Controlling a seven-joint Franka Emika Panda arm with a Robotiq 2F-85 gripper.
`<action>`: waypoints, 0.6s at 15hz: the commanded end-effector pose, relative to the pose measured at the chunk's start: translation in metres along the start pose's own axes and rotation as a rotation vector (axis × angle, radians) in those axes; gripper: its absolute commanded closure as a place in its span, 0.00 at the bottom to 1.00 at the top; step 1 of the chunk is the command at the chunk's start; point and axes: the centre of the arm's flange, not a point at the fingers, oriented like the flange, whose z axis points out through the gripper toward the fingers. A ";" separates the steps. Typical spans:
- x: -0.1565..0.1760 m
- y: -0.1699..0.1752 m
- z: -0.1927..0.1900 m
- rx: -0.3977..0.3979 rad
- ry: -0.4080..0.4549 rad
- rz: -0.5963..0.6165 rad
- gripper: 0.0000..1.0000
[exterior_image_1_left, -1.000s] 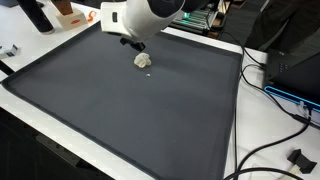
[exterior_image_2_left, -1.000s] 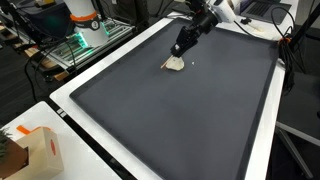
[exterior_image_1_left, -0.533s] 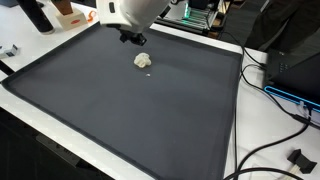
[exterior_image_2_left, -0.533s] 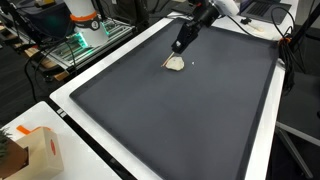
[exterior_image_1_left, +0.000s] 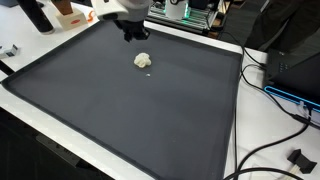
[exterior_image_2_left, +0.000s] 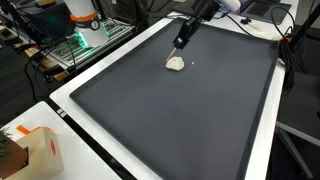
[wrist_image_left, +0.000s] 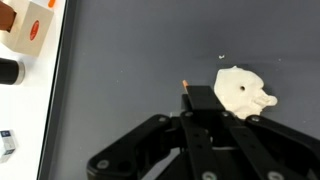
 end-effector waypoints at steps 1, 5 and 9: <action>-0.013 0.011 0.002 0.130 0.013 -0.048 0.97; -0.012 0.018 0.000 0.236 0.033 -0.078 0.97; -0.006 0.020 0.002 0.319 0.043 -0.094 0.97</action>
